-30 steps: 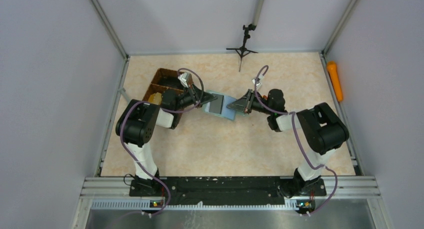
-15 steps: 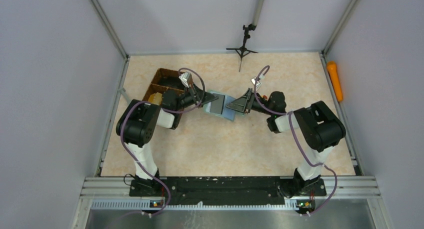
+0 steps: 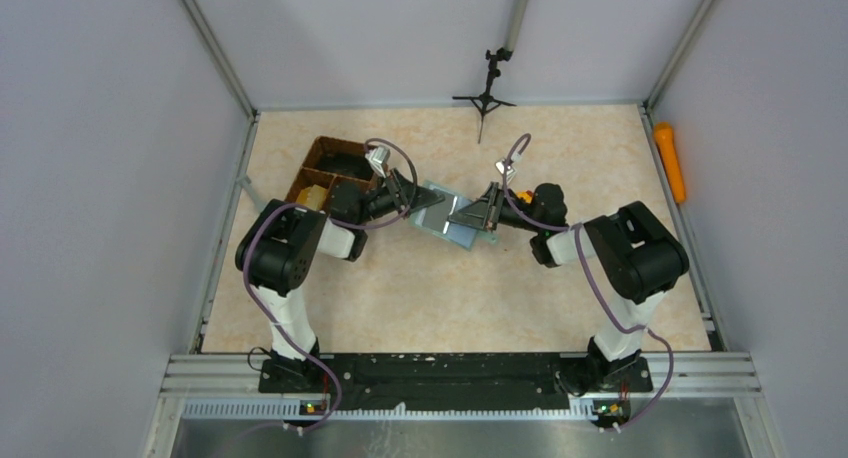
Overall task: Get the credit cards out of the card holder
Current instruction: Remove the credit card from the card holder.
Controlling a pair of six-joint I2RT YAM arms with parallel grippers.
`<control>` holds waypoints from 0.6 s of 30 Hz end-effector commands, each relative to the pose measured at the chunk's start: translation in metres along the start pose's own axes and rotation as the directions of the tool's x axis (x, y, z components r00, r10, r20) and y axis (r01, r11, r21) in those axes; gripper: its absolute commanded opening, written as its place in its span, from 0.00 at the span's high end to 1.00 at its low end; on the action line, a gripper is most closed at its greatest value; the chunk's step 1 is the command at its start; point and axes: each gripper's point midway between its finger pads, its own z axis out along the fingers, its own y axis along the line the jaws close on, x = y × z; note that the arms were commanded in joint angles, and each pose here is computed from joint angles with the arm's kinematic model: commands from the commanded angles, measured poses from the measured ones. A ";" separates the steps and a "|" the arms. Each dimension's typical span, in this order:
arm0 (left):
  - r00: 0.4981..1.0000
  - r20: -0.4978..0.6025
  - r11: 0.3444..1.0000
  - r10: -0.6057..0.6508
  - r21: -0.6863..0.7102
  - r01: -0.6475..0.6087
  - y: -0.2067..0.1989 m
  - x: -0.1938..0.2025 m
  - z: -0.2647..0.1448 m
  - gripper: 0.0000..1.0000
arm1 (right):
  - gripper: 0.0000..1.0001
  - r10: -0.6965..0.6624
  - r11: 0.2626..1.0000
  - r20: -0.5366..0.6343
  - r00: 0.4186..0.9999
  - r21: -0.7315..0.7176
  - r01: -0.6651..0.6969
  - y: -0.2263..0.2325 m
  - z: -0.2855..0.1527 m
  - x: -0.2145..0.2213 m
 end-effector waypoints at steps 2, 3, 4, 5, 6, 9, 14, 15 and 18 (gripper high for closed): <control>0.998 0.004 0.997 0.066 0.050 -0.066 -0.018 0.000 0.001 0.70 | 0.99 -0.073 0.997 0.017 0.997 -0.026 0.074 0.011 0.006 -0.010; 0.998 0.004 0.997 0.065 0.050 -0.065 -0.018 -0.002 0.000 0.66 | 1.00 -0.072 0.997 0.024 0.997 -0.020 0.073 0.009 0.004 -0.012; 0.998 0.004 0.996 0.068 0.051 -0.068 -0.018 -0.003 -0.001 0.63 | 1.00 -0.070 0.997 0.031 0.997 -0.017 0.071 0.009 0.003 -0.013; 0.998 0.007 0.997 0.066 0.050 -0.066 -0.018 -0.004 -0.002 0.59 | 1.00 -0.066 0.998 0.038 0.997 -0.013 0.066 0.007 0.001 -0.015; 0.998 0.009 0.996 0.070 0.053 -0.070 -0.020 -0.005 -0.003 0.57 | 1.00 -0.060 0.998 0.042 0.997 -0.012 0.060 0.007 0.000 -0.016; 0.997 0.015 0.996 0.073 0.048 -0.073 -0.020 -0.007 -0.006 0.57 | 1.00 -0.054 0.998 0.052 0.997 -0.010 0.054 0.005 -0.003 -0.018; 0.997 0.021 0.997 0.070 0.041 -0.071 -0.018 -0.011 -0.010 0.58 | 1.00 -0.048 0.999 0.060 0.997 0.003 0.048 0.002 -0.006 -0.021; 0.997 0.023 0.997 0.071 0.040 -0.071 -0.017 -0.012 -0.011 0.60 | 1.00 -0.049 0.999 0.064 0.997 0.007 0.048 0.001 -0.007 -0.022; 0.997 0.021 0.997 0.069 0.034 -0.070 -0.015 -0.012 -0.012 0.72 | 1.00 -0.048 0.999 0.068 0.997 0.016 0.047 -0.001 -0.009 -0.024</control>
